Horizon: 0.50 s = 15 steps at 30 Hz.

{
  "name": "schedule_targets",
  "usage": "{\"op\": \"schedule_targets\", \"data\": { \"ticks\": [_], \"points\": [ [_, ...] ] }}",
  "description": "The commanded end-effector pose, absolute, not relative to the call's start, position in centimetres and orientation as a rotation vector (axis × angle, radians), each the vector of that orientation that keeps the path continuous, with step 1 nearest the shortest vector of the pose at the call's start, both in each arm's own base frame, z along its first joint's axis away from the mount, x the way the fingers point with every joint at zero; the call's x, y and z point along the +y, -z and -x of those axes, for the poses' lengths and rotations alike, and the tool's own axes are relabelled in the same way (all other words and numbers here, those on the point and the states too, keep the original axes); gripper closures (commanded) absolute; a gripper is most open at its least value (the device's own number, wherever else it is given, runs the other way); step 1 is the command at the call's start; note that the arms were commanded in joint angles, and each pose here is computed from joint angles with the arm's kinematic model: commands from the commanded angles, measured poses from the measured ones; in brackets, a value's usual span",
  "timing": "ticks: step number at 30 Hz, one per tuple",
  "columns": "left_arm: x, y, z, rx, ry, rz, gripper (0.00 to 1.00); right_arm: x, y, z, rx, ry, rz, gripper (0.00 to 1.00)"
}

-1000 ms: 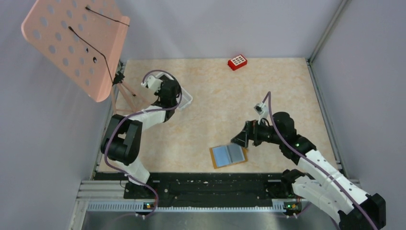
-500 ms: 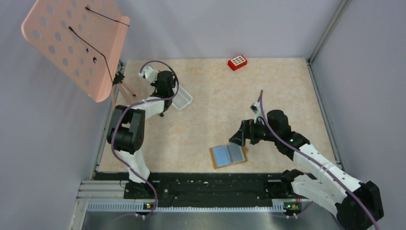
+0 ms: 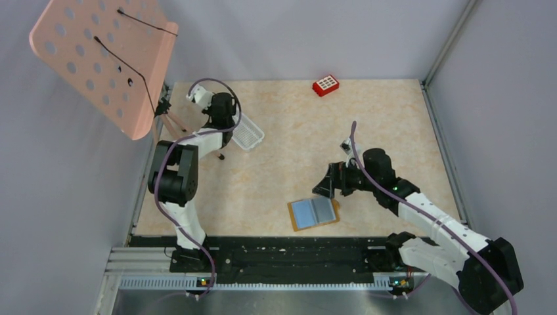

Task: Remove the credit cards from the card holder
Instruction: Place the credit card in the storage box.

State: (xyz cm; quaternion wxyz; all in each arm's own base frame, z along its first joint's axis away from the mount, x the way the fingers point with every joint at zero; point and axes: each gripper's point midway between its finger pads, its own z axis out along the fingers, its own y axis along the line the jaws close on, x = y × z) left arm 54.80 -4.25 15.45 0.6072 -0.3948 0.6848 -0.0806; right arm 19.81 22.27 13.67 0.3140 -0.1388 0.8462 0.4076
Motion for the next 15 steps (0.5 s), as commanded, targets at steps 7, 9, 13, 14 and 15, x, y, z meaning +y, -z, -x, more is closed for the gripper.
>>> {"op": "schedule_targets", "data": {
  "ticks": [7,9,13,14,15],
  "points": [
    [-2.4,-16.8,-56.5,1.541,0.121,0.897,1.00,22.4,-14.3,-20.7,2.180,-1.074,0.386,0.01],
    [-2.3,-16.6,-56.7,1.548,0.111,0.892,1.00,22.3,-14.2,-20.8,2.182,-1.072,0.385,0.01],
    [-1.8,-16.2,-57.0,1.555,0.083,0.888,1.00,22.4,-14.0,-20.8,2.191,-1.072,0.384,0.01],
    [-1.7,-16.0,-57.1,1.558,0.077,0.887,1.00,22.4,-14.0,-20.9,2.191,-1.069,0.384,0.01],
    [-1.6,-15.9,-57.2,1.560,0.075,0.887,1.00,22.3,-13.9,-20.9,2.195,-1.067,0.382,0.01]
  ]
}}
